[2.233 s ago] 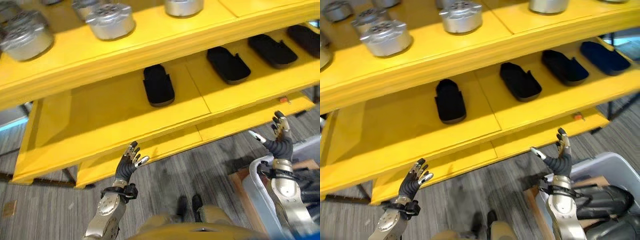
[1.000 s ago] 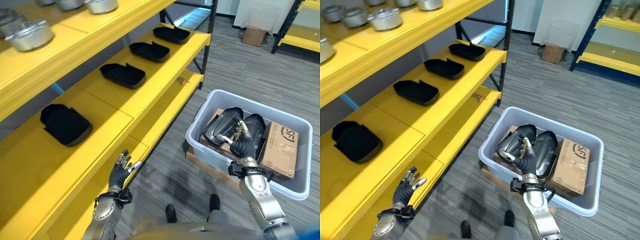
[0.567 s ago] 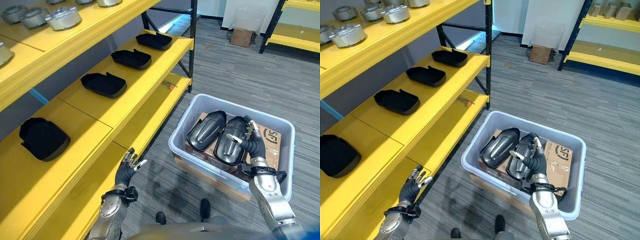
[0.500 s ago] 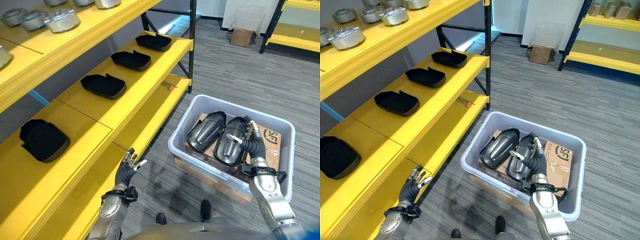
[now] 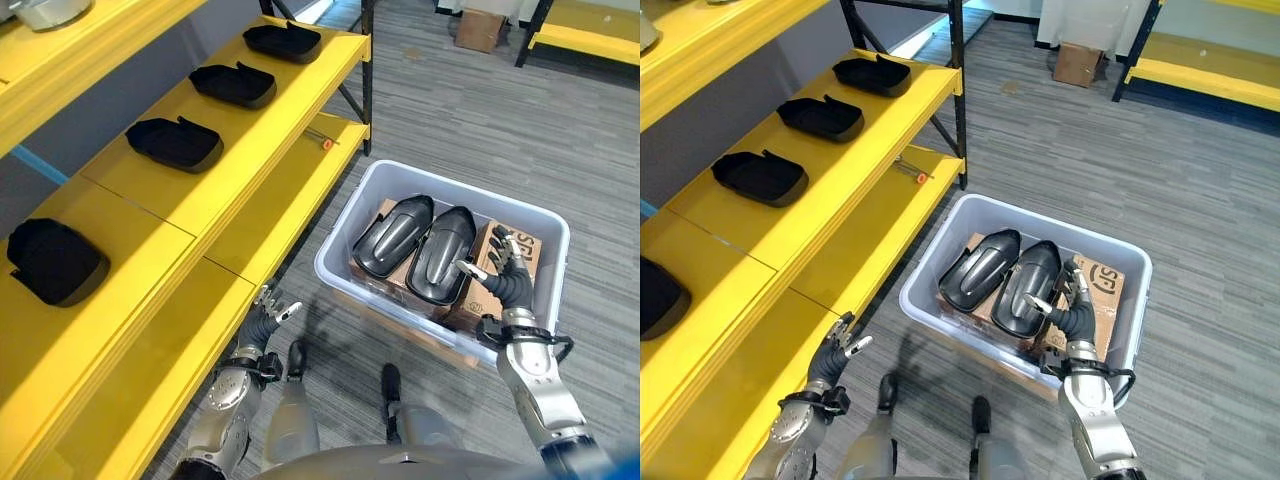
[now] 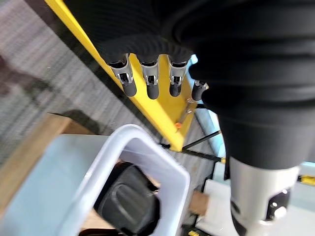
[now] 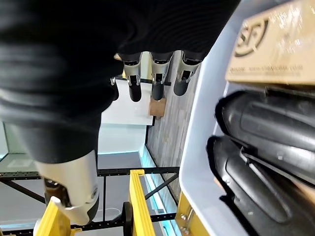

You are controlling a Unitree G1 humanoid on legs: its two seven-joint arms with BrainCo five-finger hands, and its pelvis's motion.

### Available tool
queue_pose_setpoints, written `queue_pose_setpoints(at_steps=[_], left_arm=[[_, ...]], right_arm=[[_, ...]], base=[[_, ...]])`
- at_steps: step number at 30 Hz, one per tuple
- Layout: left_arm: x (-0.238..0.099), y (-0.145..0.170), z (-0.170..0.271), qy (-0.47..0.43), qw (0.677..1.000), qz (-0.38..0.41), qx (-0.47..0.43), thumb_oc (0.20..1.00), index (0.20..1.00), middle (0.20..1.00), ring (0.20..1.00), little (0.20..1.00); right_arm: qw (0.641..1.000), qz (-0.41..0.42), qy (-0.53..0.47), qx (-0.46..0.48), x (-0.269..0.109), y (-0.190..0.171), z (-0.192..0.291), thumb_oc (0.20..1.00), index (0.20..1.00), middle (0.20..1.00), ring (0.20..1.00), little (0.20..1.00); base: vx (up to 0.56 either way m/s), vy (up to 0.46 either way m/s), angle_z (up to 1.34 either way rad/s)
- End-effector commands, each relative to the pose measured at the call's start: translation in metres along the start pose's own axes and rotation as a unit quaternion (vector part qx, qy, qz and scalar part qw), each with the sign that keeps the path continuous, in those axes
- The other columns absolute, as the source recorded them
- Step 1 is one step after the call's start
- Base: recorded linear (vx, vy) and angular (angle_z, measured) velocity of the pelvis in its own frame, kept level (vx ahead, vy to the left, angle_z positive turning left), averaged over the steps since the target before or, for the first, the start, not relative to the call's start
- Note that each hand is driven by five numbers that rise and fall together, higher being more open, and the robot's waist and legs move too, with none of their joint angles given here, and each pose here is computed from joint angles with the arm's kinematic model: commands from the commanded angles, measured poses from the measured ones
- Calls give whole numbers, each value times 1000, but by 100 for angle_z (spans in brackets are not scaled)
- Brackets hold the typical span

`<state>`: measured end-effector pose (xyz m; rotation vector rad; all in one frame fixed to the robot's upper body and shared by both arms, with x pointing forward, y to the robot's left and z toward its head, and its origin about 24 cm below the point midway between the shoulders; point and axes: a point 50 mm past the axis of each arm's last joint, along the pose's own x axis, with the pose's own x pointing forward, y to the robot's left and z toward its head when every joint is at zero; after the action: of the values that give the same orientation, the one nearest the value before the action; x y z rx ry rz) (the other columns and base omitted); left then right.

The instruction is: Move parts from the plastic box to the shelf.

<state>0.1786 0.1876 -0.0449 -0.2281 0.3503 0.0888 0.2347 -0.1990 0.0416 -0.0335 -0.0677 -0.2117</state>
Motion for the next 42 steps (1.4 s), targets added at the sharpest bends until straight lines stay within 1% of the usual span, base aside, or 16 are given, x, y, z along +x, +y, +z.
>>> queue_pose_setpoints(at_steps=[1, 5, 9, 17, 20, 22, 24, 27, 29, 32, 36, 42], left_arm=[[-3, 5, 30, -74, 997, -13, 17, 1000, 1000, 1000, 1000, 1000], [1, 12, 41, -92, 995, -3, 35, 1000, 1000, 1000, 1000, 1000], [1, 14, 45, -98, 994, 0, 41, 1000, 1000, 1000, 1000, 1000], [7, 11, 50, -105, 993, 0, 45, 1000, 1000, 1000, 1000, 1000], [11, 5, 56, -119, 992, -11, 43, 1000, 1000, 1000, 1000, 1000], [17, -5, 68, -142, 989, -27, 42, 1000, 1000, 1000, 1000, 1000], [21, -13, 74, -155, 986, -39, 39, 1000, 1000, 1000, 1000, 1000], [25, -21, 79, -165, 985, -48, 36, 1000, 1000, 1000, 1000, 1000], [31, -33, 85, -174, 982, -61, 32, 1000, 1000, 1000, 1000, 1000], [37, -46, 90, -185, 980, -72, 24, 1000, 1000, 1000, 1000, 1000], [41, -55, 96, -194, 978, -80, 20, 1000, 1000, 1000, 1000, 1000], [42, -61, 101, -205, 975, -83, 18, 1000, 1000, 1000, 1000, 1000]], right_arm=[[998, 8, -63, 11, -11, -4, 24, 1000, 1000, 1000, 1000, 1000], [998, 34, -55, 18, -9, 8, 22, 1000, 1000, 1000, 1000, 1000], [997, 41, -55, 16, -10, 9, 23, 1000, 1000, 1000, 1000, 1000], [997, 25, -69, 3, -1, 8, 27, 1000, 1000, 1000, 1000, 1000], [996, 18, -86, -5, 8, 11, 34, 1000, 1000, 1000, 1000, 1000], [993, 11, -121, -13, 26, 19, 48, 1000, 1000, 1000, 1000, 1000], [991, 6, -135, -10, 37, 27, 56, 1000, 1000, 1000, 1000, 1000], [989, 2, -146, -11, 47, 33, 63, 1000, 1000, 1000, 1000, 1000], [987, -4, -163, -1, 64, 46, 77, 1000, 1000, 1000, 1000, 1000], [984, -1, -178, -9, 77, 59, 89, 1000, 1000, 1000, 1000, 1000], [983, 2, -185, -11, 84, 71, 96, 1000, 1000, 1000, 1000, 1000], [985, -16, -172, -16, 89, 71, 92, 1000, 1000, 1000, 1000, 1000]], base=[[125, 303, -75], [24, 262, -58], [13, 124, -40], [2, 16, -14], [-54, -47, -28], [-164, -78, -33], [-105, -77, -16], [-48, -50, -3], [-46, -66, -2], [2, -44, -7], [20, -35, -3], [7, -13, 4]])
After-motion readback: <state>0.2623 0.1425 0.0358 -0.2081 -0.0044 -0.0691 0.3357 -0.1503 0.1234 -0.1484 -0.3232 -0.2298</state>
